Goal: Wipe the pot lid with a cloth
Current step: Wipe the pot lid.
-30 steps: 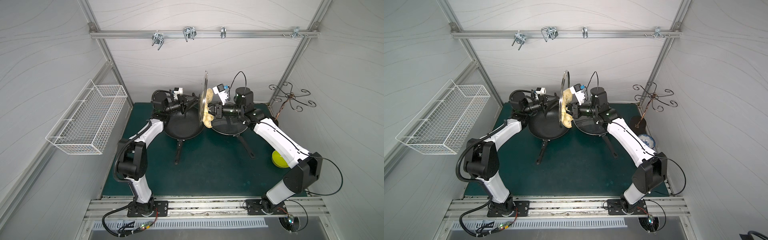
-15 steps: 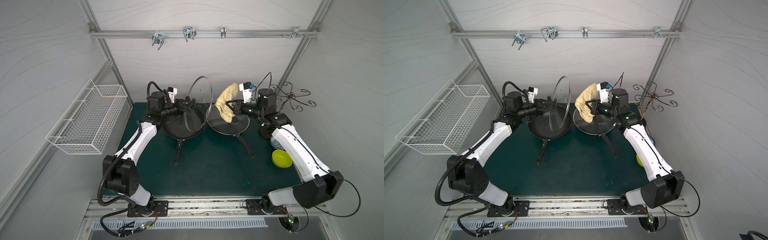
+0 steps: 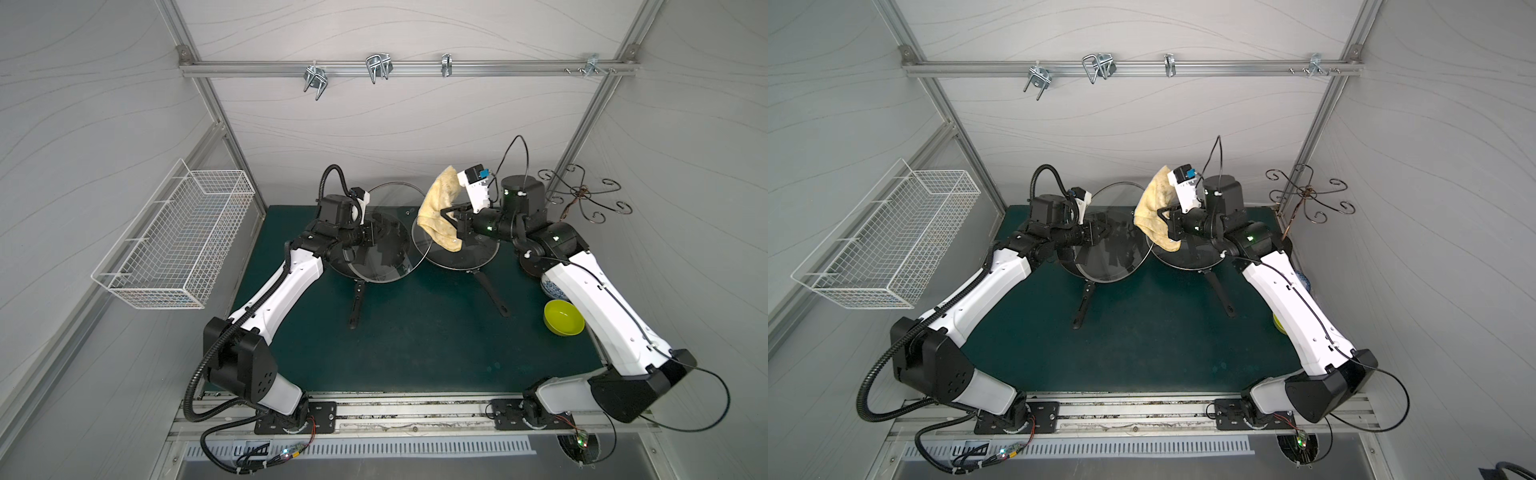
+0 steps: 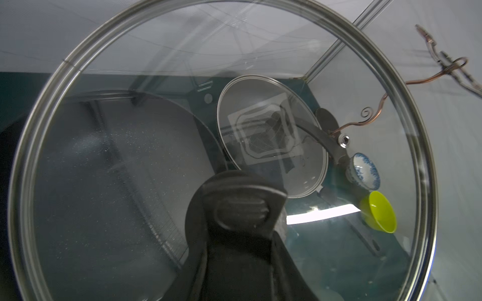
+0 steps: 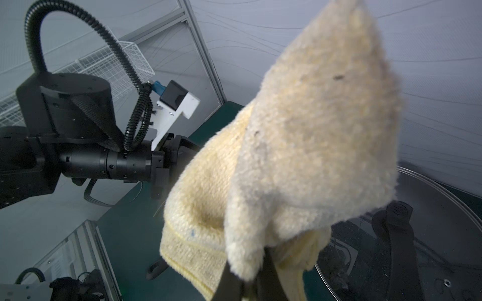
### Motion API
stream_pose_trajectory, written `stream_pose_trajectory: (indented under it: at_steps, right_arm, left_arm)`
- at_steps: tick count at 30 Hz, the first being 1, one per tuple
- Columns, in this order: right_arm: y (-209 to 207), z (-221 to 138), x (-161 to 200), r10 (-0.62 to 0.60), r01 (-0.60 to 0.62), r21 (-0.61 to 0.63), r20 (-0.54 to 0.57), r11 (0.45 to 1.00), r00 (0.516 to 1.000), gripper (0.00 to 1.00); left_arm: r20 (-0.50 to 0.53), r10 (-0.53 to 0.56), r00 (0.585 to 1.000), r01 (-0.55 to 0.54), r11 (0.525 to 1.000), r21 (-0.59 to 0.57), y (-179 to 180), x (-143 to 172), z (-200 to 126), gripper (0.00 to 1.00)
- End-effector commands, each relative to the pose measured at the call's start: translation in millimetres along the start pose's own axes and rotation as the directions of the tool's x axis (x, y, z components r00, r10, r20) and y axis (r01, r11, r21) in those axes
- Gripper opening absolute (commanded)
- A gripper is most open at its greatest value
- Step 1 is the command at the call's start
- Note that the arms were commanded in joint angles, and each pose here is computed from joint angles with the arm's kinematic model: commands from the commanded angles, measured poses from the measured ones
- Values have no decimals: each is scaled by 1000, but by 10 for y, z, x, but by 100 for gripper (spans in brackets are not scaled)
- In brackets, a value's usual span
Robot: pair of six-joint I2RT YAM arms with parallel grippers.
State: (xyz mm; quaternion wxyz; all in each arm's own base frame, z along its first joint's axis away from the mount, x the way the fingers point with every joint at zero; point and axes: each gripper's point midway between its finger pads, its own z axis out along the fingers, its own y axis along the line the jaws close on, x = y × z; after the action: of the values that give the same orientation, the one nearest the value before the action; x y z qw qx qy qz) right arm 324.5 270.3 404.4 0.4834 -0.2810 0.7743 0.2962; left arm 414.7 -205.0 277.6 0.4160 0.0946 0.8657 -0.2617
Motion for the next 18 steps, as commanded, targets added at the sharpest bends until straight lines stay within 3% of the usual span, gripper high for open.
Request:
stream_pose_trajectory:
  at_steps: [1, 12, 15, 18]
  right_arm:
    - [-2, 227, 218, -88, 93, 40, -96, 995, 991, 0]
    - [71, 746, 592, -151, 156, 3, -240, 988, 959, 0]
    - [-9, 764, 605, -147, 159, 29, -251, 987, 957, 0]
    - [-135, 726, 553, -115, 132, 60, -237, 989, 965, 0]
  left_arm:
    - [333, 119, 935, -111, 993, -43, -298, -1000, -418, 0]
    - [366, 11, 930, 1, 999, -32, -441, -1084, -451, 0]
    - [364, 25, 931, -29, 1000, 7, -520, -1075, -432, 0]
    - [362, 117, 925, -146, 988, 55, -657, -1023, -436, 0]
